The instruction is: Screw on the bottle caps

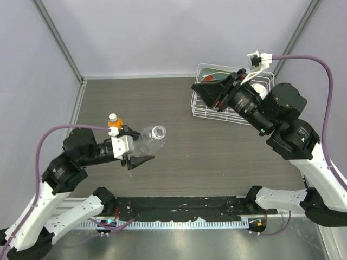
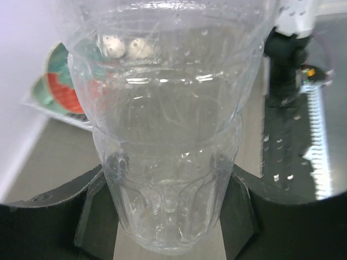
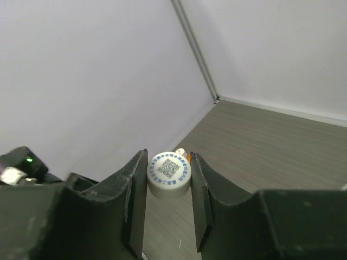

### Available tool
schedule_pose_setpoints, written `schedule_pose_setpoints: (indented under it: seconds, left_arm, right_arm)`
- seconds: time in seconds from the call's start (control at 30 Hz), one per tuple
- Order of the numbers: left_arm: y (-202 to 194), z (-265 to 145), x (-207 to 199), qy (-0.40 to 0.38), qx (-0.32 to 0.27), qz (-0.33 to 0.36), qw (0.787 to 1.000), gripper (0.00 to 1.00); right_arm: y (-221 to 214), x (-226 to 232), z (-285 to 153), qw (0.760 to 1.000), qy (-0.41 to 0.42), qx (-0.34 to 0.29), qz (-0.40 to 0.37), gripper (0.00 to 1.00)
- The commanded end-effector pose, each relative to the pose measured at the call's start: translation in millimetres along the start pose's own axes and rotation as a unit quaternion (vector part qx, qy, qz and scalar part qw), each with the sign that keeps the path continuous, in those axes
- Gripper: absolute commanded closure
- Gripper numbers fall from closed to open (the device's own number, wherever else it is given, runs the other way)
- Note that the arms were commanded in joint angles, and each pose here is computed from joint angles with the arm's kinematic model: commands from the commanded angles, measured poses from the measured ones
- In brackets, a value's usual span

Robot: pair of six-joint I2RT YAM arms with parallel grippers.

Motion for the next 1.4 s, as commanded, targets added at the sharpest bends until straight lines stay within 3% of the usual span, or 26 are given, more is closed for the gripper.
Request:
schedule_pose_setpoints:
  seconds: [0.0, 0.03, 0.13, 0.27, 0.47, 0.93, 1.37]
  left_arm:
    - [-5.9, 21.6, -30.4, -0.061, -0.117, -0.096, 0.987, 0.6]
    - [4.9, 22.3, -28.2, -0.059, -0.16, -0.092, 0.981, 0.63]
    - [3.3, 28.6, -29.1, -0.054, -0.184, -0.125, 0.974, 0.67]
    - [-3.9, 42.2, -24.9, -0.05, -0.179, -0.157, 0.97, 0.76]
    - [-16.6, 55.9, -19.1, -0.018, -0.184, -0.178, 0.967, 0.81]
    - [-32.5, 57.8, -23.1, 0.009, -0.165, -0.216, 0.962, 0.8]
    - [-28.9, 54.9, -34.4, -0.04, -0.166, -0.232, 0.957, 0.8]
  right_arm:
    - [-5.6, 25.0, 3.5, 0.992, 0.088, 0.08, -0.031, 0.99]
    - [-7.9, 31.7, 7.4, 0.989, 0.112, 0.097, -0.029, 0.99]
    - [-10.5, 40.6, 11.7, 0.983, 0.145, 0.114, -0.025, 0.99]
    - [-17.5, 54.3, 17.8, 0.969, 0.215, 0.119, -0.009, 0.99]
    - [-35.4, 57.7, 28.8, 0.954, 0.269, 0.129, 0.006, 0.99]
    - [-51.9, 62.0, 34.8, 0.94, 0.3, 0.161, 0.005, 0.99]
    - [-57.2, 51.1, 41.7, 0.945, 0.268, 0.178, -0.056, 0.99]
Point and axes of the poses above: each gripper's point midway between its finger pads, its own z axis out along the fingers, its own x axis along the line the jaws close on, y = z × x, the point moved 7 cm from there along -z, back along the fingers, and after that the axes turned 11 degrees about z, right-handed, at the moved point
